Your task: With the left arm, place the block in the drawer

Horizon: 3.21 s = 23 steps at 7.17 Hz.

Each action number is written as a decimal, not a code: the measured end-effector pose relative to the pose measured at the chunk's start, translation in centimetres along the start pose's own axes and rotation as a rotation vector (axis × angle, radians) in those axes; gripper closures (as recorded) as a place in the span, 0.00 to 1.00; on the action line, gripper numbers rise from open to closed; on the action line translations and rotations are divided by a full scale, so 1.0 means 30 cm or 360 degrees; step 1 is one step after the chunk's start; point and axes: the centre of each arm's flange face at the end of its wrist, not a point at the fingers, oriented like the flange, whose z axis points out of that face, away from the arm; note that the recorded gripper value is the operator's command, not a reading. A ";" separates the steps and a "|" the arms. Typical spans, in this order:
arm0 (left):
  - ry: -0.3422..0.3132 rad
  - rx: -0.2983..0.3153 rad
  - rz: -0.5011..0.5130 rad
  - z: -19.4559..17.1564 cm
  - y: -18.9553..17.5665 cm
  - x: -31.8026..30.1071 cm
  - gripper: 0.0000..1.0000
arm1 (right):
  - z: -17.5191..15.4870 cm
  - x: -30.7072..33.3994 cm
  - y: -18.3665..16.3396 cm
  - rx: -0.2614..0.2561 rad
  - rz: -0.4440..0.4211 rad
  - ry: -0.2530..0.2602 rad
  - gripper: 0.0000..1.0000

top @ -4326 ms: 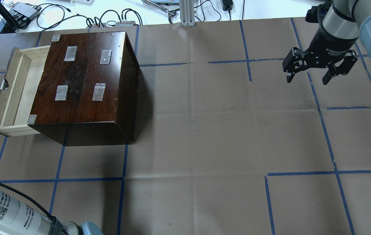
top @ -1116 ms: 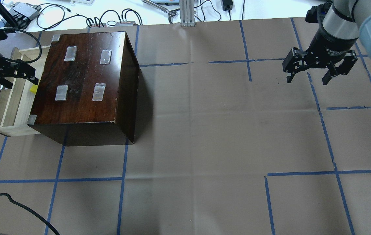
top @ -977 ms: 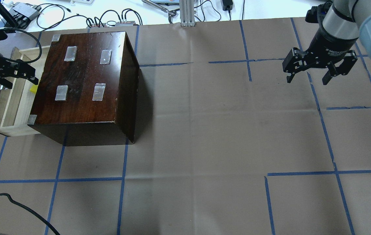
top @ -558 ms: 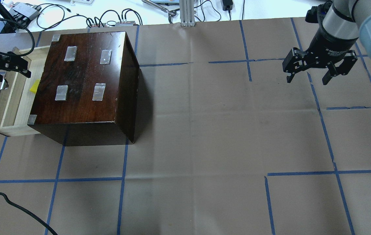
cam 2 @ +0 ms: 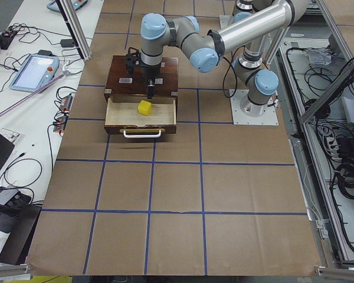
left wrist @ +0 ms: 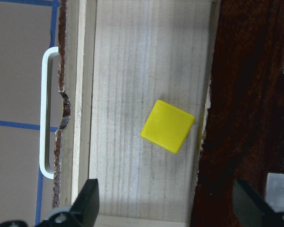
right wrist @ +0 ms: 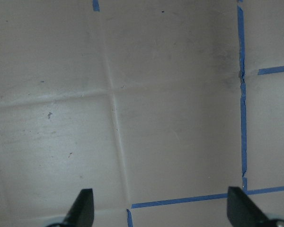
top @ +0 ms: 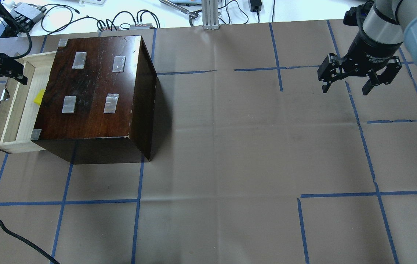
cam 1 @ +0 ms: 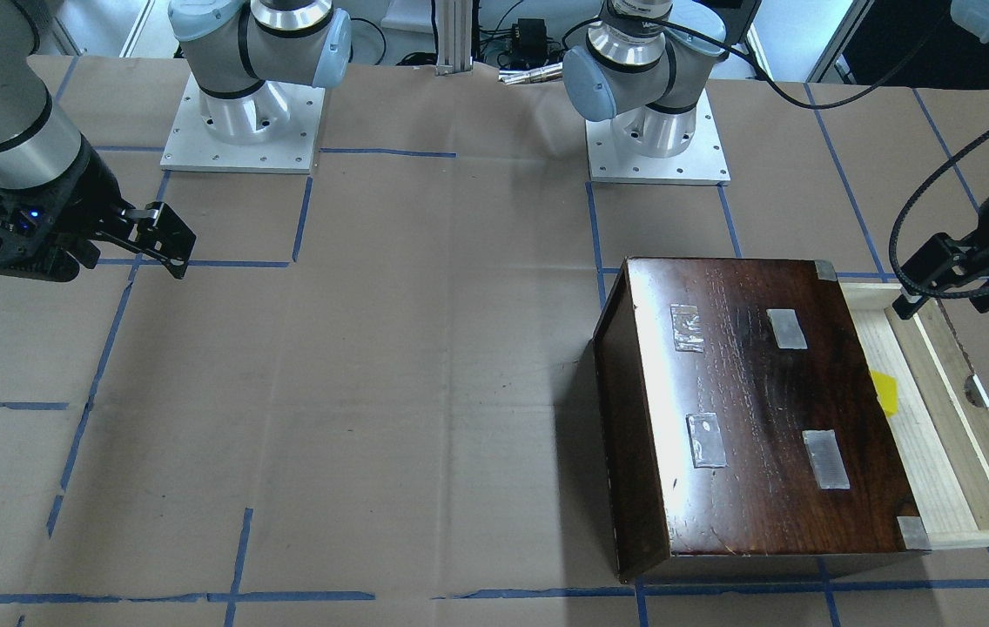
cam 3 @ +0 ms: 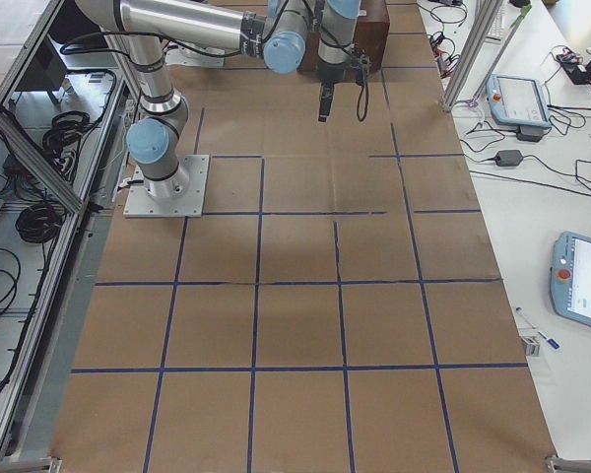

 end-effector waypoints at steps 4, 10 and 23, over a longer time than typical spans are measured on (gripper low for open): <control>0.0032 -0.0003 -0.0082 -0.087 0.052 0.287 0.01 | 0.001 0.000 0.000 -0.0001 0.0000 0.0000 0.00; 0.0066 -0.0090 -0.0011 -0.112 0.188 0.680 0.02 | 0.001 0.000 0.000 -0.0001 0.0000 0.0000 0.00; 0.0005 -0.0155 0.0351 -0.055 0.283 0.831 0.02 | 0.000 0.000 0.000 0.0000 0.0000 0.0000 0.00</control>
